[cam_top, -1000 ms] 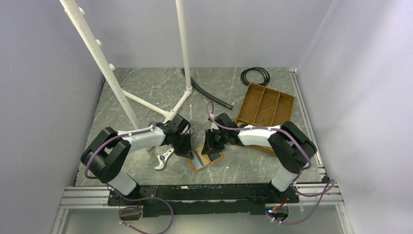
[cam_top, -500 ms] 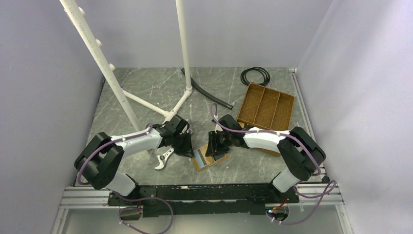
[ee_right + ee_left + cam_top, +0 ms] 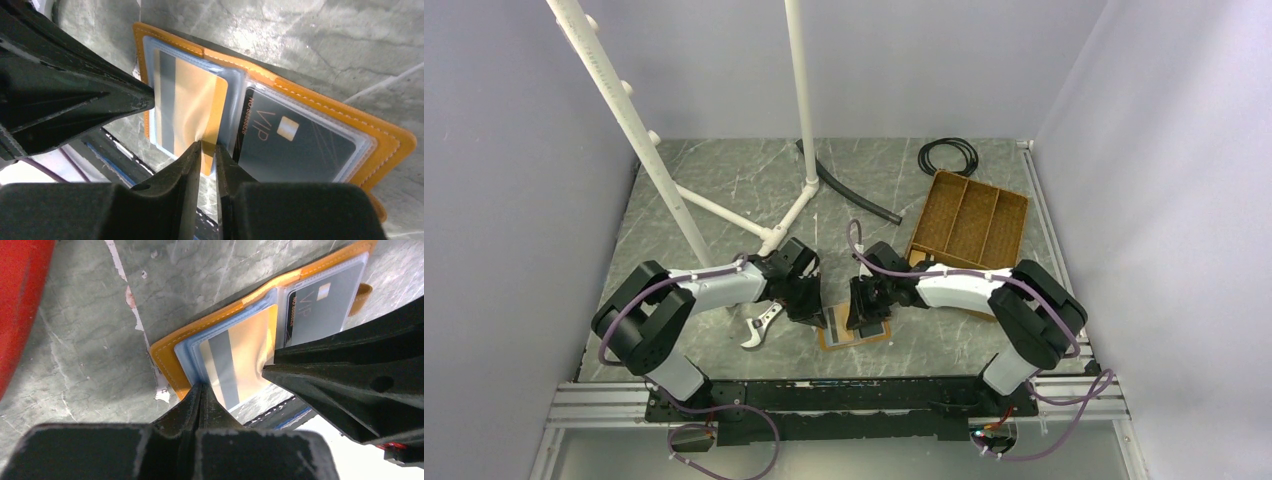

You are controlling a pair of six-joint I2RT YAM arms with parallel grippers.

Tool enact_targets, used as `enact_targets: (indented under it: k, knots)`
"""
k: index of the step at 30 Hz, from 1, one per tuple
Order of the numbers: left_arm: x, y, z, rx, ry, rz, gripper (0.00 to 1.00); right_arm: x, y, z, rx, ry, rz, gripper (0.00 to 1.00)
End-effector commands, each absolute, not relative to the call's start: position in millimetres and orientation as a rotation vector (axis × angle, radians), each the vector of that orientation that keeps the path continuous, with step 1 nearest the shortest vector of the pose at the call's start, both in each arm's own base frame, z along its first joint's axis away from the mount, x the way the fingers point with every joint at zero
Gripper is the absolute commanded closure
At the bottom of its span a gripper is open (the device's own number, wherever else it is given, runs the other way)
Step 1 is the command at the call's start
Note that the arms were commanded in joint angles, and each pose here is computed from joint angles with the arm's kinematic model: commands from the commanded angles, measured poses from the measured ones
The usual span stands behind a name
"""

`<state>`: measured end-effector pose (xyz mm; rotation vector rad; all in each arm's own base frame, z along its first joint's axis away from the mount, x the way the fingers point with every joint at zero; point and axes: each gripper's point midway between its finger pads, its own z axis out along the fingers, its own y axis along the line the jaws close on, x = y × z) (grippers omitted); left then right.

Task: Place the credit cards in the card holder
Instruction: Insert the credit card into the card holder, then turn over the card slot in the card holder.

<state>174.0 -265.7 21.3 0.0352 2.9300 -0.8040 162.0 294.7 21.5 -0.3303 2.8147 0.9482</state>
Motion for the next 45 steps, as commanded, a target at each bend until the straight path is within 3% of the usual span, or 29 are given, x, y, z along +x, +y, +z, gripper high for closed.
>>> enact_targets:
  k: [1, 8, 10, 13, 18, 24, 32, 45]
  knots:
    - [177.6, -257.0, 22.2, 0.076, 2.901, -0.697, 0.96, 183.8, 294.3, 44.7, -0.406, 2.706, 0.828, 0.78]
    - [177.0, -257.6, 53.0, 0.078, 2.847, -0.752, 0.84, 188.5, 289.8, 57.7, -0.416, 2.678, 0.788, 0.64]
    - [175.9, -262.0, 57.6, 0.073, 2.84, -0.794, 0.83, 191.2, 295.9, 56.6, -0.416, 2.674, 0.812, 0.71]
    - [175.9, -267.4, 56.9, 0.067, 2.844, -0.832, 0.82, 193.9, 307.1, 56.4, -0.408, 2.662, 0.872, 0.89]
    - [174.9, -269.0, 43.0, 0.039, 2.864, -0.835, 0.8, 195.8, 310.0, 42.6, -0.4, 2.679, 0.868, 1.0]
    - [172.8, -272.4, 43.0, 0.015, 2.854, -0.884, 0.73, 195.6, 301.2, 24.8, -0.371, 2.713, 0.8, 1.0]
    - [174.7, -279.7, 52.4, -0.001, 2.827, -0.968, 0.57, 185.9, 295.6, 4.6, -0.32, 2.767, 0.806, 1.0]
    - [181.3, -291.7, 59.2, 0.024, 2.798, -1.03, 0.58, 185.1, 294.9, 4.0, -0.31, 2.77, 0.81, 1.0]
